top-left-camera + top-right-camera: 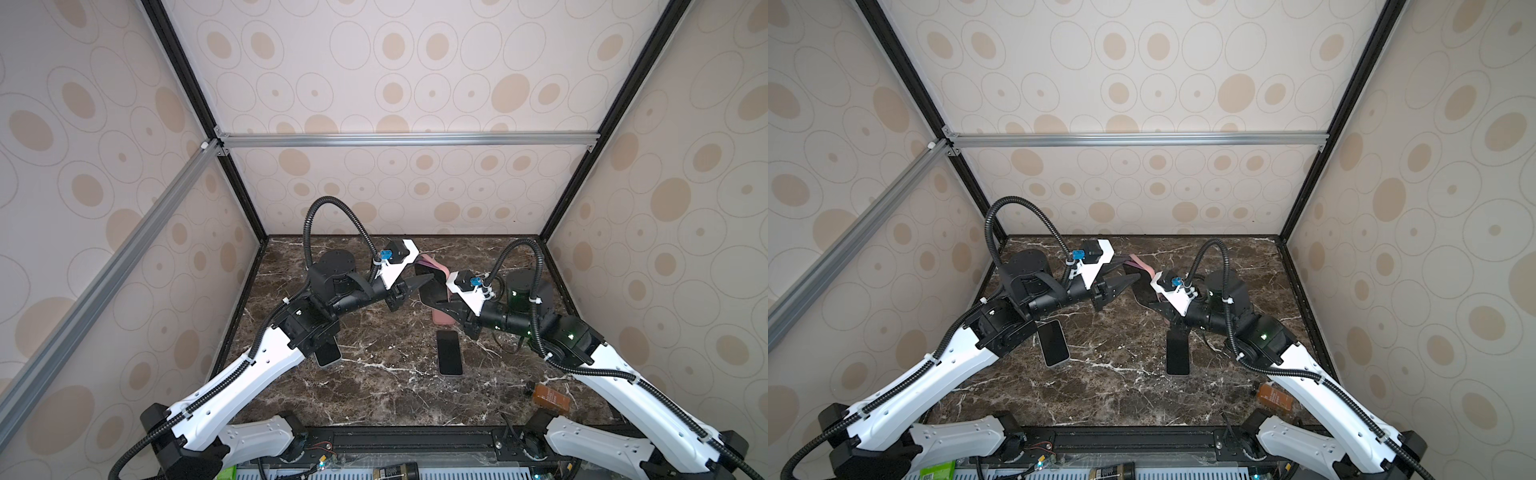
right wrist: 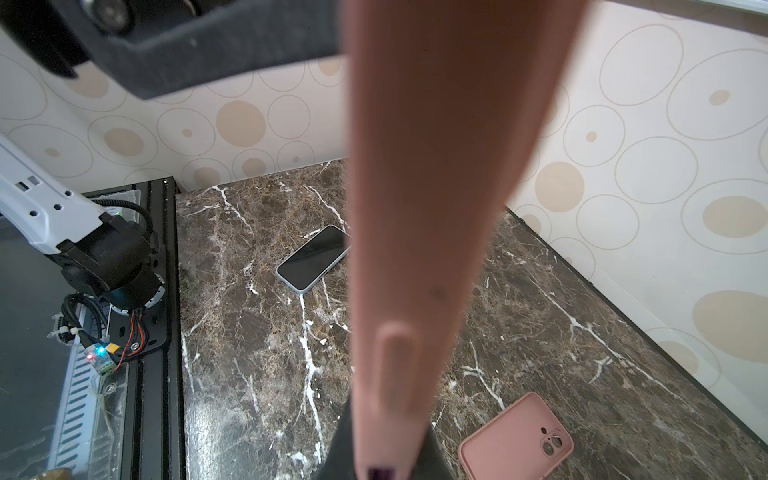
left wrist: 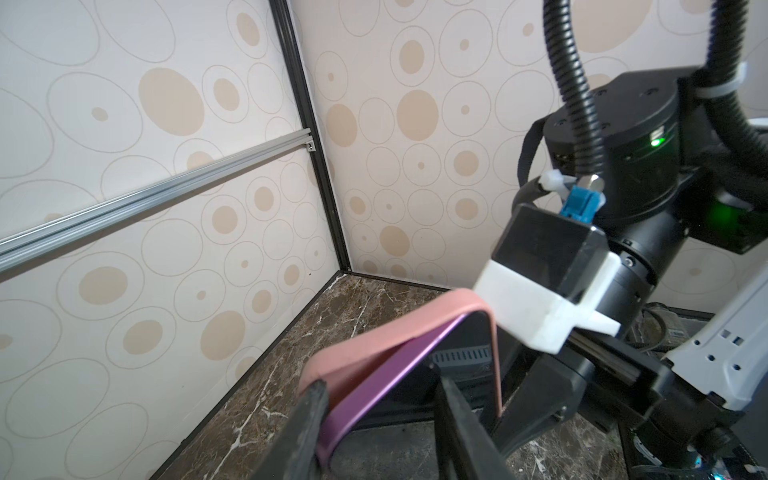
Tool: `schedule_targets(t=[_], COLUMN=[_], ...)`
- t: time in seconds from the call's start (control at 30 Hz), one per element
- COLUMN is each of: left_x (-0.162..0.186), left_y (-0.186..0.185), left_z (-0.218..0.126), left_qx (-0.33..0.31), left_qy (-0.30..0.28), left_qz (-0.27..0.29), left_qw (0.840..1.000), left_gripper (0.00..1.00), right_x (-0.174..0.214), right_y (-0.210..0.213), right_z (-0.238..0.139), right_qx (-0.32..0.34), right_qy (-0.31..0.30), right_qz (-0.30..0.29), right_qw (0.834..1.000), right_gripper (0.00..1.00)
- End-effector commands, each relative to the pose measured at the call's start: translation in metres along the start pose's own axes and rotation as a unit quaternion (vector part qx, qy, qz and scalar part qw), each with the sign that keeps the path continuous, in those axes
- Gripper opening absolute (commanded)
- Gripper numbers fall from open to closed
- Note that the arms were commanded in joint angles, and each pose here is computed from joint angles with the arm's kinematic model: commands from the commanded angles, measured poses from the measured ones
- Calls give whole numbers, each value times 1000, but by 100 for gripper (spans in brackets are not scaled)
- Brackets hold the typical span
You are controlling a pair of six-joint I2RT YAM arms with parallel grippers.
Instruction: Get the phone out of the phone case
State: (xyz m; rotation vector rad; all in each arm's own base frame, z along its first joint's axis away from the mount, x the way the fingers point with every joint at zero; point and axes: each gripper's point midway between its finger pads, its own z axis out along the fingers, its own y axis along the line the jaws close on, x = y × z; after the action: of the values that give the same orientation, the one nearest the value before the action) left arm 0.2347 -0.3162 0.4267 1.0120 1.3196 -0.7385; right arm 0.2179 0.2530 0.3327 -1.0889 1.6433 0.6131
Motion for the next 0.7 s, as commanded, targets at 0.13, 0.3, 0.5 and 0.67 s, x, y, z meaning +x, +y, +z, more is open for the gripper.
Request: schedule_targets(t=[0.13, 0.3, 0.5, 0.67], left_x=[15, 7, -6, -16], left_y=[-33, -53, -68, -75], left_z=[-2, -15, -35, -47], left_qx=[122, 208, 284, 309], left_qy=[22, 6, -29, -46], left_qz=[-32, -57, -79, -76], left_qw=[992, 976, 955, 947], left_gripper=[33, 32, 34, 39], right_x=[-46, -53, -64, -74], right_y=[21, 36, 48, 54], right_z=[-21, -31, -48, -56], right_qx=[-38, -94, -142, -170], right_qy=[-89, -104, -140, -159], right_qz=[-78, -78, -89, -94], right_qw=[992, 987, 976, 968], right_gripper=[0, 0, 0, 0])
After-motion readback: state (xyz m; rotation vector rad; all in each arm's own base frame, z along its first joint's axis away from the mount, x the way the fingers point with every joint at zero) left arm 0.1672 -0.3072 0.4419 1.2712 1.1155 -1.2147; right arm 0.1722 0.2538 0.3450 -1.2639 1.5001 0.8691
